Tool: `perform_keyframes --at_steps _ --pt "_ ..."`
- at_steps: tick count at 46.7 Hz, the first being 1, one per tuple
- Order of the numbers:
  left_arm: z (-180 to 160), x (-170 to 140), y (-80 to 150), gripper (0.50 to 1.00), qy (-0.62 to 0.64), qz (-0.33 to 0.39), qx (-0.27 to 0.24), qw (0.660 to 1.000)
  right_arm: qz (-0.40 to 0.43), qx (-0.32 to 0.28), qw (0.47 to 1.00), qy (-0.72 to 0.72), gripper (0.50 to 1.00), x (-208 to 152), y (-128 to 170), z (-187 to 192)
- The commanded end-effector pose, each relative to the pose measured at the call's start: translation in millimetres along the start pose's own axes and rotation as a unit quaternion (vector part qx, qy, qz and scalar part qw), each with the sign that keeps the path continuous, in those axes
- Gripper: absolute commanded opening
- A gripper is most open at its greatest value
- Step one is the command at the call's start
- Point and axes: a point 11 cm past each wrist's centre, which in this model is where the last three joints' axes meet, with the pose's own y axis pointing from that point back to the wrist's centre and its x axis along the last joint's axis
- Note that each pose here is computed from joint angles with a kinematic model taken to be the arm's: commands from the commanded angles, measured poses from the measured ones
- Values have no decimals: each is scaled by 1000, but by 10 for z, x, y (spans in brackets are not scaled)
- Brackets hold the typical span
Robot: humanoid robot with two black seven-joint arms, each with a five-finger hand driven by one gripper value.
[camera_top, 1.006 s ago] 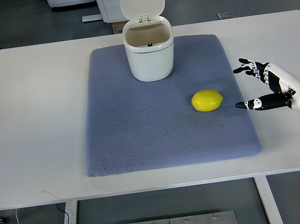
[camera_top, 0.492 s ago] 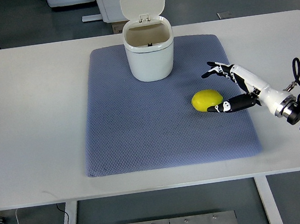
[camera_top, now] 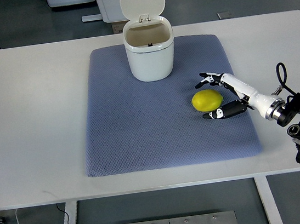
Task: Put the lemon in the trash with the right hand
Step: 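Close the right hand's fingers around the yellow lemon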
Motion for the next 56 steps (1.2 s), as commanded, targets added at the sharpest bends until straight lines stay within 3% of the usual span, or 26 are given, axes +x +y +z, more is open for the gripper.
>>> perform_keyframes --at_steps 1,8,13,20,24,30,36,42,56 --pt "-4 0 0 1000 0 0 0 1000 -2 -2 1000 3 935 -17 -20 19" --pt "-4 0 0 1000 0 0 0 1000 1 -6 1000 8 933 7 -30 37" --pt "-4 0 0 1000 0 0 0 1000 -3 -6 1000 11 901 -22 -53 38" --pt "5 -1 0 1000 0 0 0 1000 -13 -10 1000 21 791 -38 -49 55" --pt "5 -1 -1 1000 0 0 0 1000 -17 -11 1000 22 755 -73 -54 64" --pt "5 -1 -1 1000 0 0 0 1000 -19 -11 1000 22 617 -87 -59 61" --pt "-4 0 0 1000 0 0 0 1000 -17 -9 1000 23 542 -68 -72 42" --pt "5 -1 -1 1000 0 0 0 1000 -13 -12 1000 17 502 -49 -72 46" --pt "5 -1 -1 1000 0 0 0 1000 -2 -8 1000 17 502 63 -69 11"
